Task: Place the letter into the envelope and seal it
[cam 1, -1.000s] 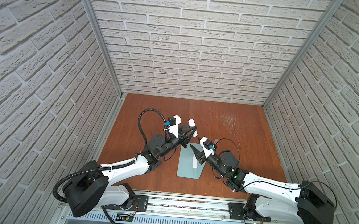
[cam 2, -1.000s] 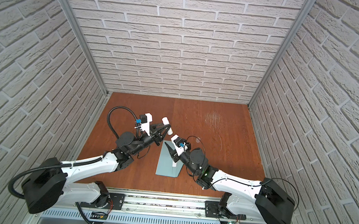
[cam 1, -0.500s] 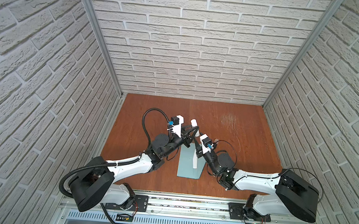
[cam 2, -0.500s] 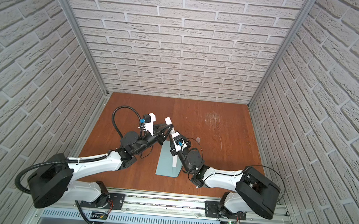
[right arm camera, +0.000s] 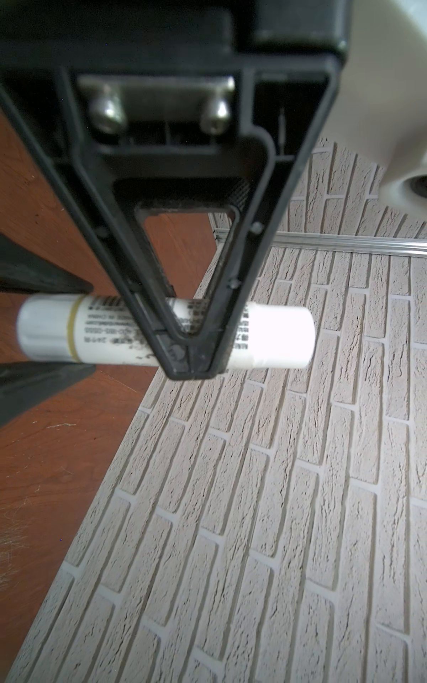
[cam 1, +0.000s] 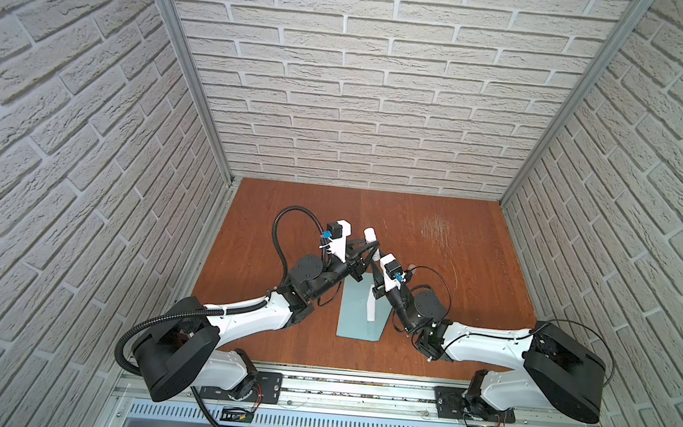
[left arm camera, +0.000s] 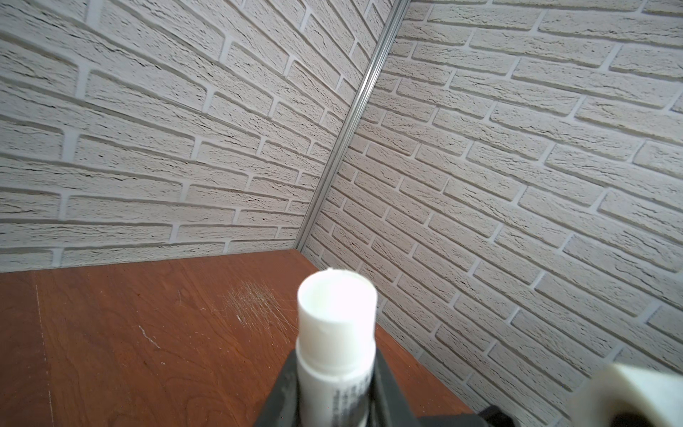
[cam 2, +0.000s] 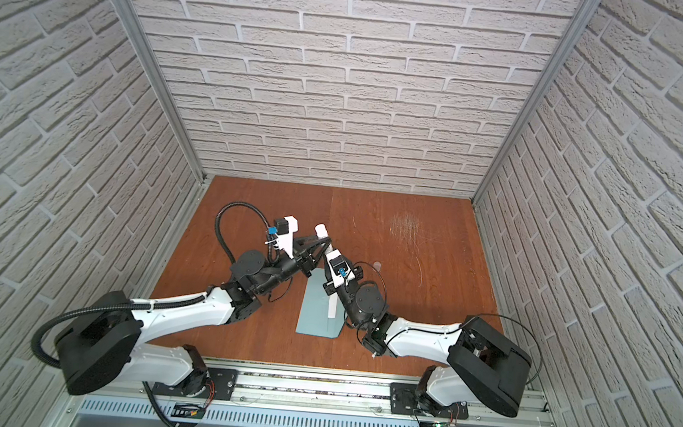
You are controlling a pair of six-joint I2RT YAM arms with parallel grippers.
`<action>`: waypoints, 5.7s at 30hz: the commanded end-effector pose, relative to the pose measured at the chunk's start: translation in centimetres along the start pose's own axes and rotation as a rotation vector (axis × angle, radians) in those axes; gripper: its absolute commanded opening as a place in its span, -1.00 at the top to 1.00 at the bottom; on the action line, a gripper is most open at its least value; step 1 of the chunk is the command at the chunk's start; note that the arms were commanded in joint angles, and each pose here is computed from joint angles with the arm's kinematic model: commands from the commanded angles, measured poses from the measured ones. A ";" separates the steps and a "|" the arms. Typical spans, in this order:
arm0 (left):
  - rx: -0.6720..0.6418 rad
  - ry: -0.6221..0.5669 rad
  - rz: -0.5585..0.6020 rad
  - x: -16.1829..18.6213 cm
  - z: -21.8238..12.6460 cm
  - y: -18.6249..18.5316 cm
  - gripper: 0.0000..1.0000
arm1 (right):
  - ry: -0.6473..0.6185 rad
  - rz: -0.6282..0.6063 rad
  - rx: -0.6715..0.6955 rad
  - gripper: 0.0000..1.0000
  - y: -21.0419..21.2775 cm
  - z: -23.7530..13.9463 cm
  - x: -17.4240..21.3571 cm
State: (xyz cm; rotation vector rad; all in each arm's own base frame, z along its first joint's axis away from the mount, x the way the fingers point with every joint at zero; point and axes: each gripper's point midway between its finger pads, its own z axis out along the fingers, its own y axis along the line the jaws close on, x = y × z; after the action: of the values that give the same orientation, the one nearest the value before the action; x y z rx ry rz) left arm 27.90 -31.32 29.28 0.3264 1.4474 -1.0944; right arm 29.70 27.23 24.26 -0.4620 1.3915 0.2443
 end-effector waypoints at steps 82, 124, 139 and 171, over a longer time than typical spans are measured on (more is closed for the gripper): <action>0.037 -0.082 -0.037 -0.8 -0.7 -0.8 1.00 | -0.099 0.056 -0.007 0.23 0.3 -0.2 -0.9; 0.044 -0.061 -0.026 -0.4 -0.8 -1.1 1.00 | -0.051 0.060 -0.050 0.36 1.1 0.2 -0.8; 0.038 -0.047 -0.027 0.1 -0.8 -0.8 1.00 | -0.059 0.081 -0.047 0.28 1.0 0.3 -1.2; 0.220 0.132 -0.061 3.5 -2.3 -2.1 1.00 | -0.055 0.286 -0.344 0.88 3.2 -1.7 -3.7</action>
State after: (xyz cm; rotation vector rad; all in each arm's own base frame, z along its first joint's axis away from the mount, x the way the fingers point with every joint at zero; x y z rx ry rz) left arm 26.12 -31.26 28.61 0.3913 1.4175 -1.1981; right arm 28.62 28.18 23.33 -0.4997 1.4764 0.4727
